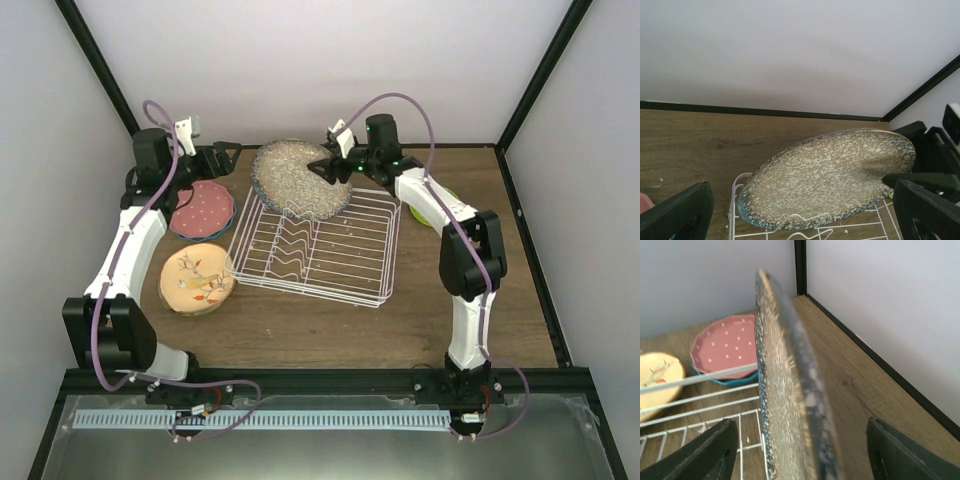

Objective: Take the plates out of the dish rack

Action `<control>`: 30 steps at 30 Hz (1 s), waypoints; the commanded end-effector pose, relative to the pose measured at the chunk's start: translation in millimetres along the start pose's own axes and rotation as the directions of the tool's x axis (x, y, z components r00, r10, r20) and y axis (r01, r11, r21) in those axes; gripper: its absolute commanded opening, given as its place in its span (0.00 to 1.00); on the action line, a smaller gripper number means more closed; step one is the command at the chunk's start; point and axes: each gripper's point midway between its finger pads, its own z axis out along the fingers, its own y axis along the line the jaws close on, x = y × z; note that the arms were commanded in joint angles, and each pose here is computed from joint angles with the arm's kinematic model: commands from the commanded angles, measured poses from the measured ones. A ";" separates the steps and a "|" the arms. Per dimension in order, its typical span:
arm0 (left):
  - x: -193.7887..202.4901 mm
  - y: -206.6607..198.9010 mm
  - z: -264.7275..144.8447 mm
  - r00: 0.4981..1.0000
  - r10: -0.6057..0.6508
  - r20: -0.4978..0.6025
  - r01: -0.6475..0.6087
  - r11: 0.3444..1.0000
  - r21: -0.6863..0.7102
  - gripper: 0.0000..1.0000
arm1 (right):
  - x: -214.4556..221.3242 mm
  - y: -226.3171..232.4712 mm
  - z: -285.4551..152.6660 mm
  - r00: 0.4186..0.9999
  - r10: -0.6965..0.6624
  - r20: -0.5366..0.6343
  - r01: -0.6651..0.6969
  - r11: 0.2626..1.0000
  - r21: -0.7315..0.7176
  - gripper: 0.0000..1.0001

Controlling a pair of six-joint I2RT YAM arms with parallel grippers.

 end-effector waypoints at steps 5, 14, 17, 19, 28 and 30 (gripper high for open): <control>-1.8 0.0 -1.2 1.000 0.003 0.003 -0.003 1.000 0.005 1.00 | 4.2 -1.5 20.2 0.992 -0.103 -0.065 0.109 0.990 0.093 0.41; -0.8 -0.3 -0.9 1.000 0.001 0.002 -0.001 1.000 0.010 1.00 | -11.5 -5.4 11.1 0.980 -0.191 -0.056 0.198 0.964 0.176 0.01; -1.4 -0.2 -0.2 1.000 -0.001 0.004 0.001 1.000 0.011 1.00 | -24.9 -5.8 5.3 0.974 -0.224 -0.034 0.226 0.953 0.204 0.01; -1.6 -0.6 0.7 1.000 -0.003 0.003 0.003 1.000 0.013 1.00 | -36.5 -5.0 1.7 0.969 -0.247 -0.012 0.244 0.946 0.215 0.01; -4.4 -1.0 2.4 1.000 -0.007 0.008 0.007 1.000 0.019 1.00 | -104.0 -6.7 -20.3 0.921 -0.386 0.045 0.361 0.892 0.273 0.01; -4.5 -0.6 2.8 1.000 -0.007 0.007 0.007 1.000 0.019 1.00 | -115.9 -5.8 -27.0 0.912 -0.406 0.054 0.376 0.882 0.285 0.01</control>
